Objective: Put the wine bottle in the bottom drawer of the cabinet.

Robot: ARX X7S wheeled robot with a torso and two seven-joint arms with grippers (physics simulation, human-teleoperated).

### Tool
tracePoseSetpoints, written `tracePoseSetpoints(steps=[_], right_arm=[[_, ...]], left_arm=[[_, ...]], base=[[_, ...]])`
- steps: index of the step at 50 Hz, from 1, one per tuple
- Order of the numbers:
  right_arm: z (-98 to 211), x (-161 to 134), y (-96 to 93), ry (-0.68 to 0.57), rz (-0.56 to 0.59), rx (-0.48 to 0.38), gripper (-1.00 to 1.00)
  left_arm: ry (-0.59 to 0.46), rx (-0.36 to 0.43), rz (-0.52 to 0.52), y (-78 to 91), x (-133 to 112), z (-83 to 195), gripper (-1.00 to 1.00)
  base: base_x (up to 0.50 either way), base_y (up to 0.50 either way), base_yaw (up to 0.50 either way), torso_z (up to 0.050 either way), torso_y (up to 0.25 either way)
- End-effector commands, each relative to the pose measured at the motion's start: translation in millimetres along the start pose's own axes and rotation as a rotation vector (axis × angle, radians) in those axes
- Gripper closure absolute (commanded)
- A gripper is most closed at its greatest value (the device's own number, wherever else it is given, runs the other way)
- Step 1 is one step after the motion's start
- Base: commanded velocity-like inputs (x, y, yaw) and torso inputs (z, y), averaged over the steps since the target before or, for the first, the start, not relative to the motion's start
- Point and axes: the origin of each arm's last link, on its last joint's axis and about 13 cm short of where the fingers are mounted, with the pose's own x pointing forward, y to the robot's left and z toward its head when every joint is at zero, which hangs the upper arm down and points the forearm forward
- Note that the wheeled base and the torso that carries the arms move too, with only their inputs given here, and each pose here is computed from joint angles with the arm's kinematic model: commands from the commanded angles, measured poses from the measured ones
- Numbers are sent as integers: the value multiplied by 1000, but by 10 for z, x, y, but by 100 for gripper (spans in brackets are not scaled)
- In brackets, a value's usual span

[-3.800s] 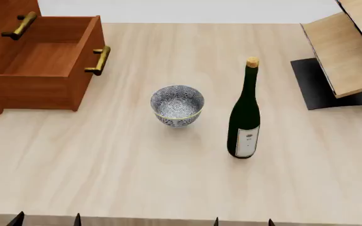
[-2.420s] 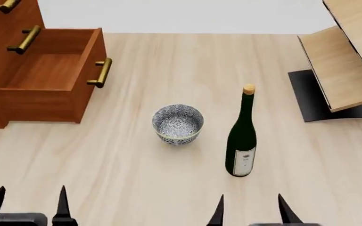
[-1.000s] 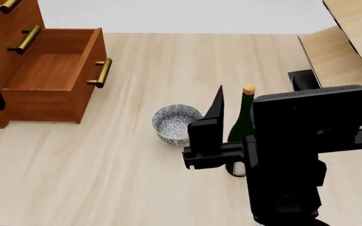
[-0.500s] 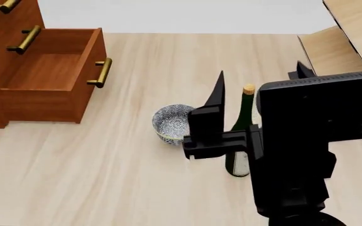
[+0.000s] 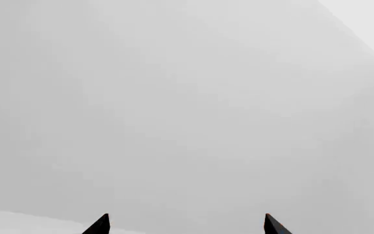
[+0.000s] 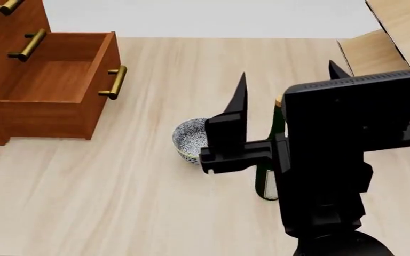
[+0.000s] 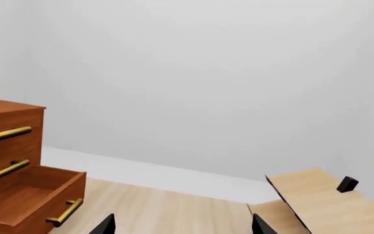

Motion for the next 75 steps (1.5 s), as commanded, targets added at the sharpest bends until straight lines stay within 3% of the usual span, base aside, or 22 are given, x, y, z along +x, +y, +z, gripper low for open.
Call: tracePoseSetpoints(steps=[1,7,14,26,31,57,75], right_arm=[[28,-7,7,-8,1,-2,-100],[48,-18,1,-12,2,-4,-100],[54,-15,5,-16,1,-2,-100],[41,9,9,-13,-2,-24,-100],[29,5,19,-18,10,-80,-100],[40,-6,17,-21,17,-49,-100],[42,-17,7,-20,13,-39,-100]], left_arm=[[-46,-52,201,125,153,75,-100],[-120,-128,276,199,227,150,-100],[-148,-133,350,255,276,150,-100],[-122,-118,311,224,266,133,-100],[-98,-118,294,211,264,112,-100],[-77,-88,274,209,249,104,-100],[-86,-86,269,213,247,92,-100]], base=[[0,0,0,0,0],[0,0,0,0,0],[0,0,0,0,0],[0,0,0,0,0],[0,0,0,0,0],[0,253,0,0,0],[0,266,0,48,0]])
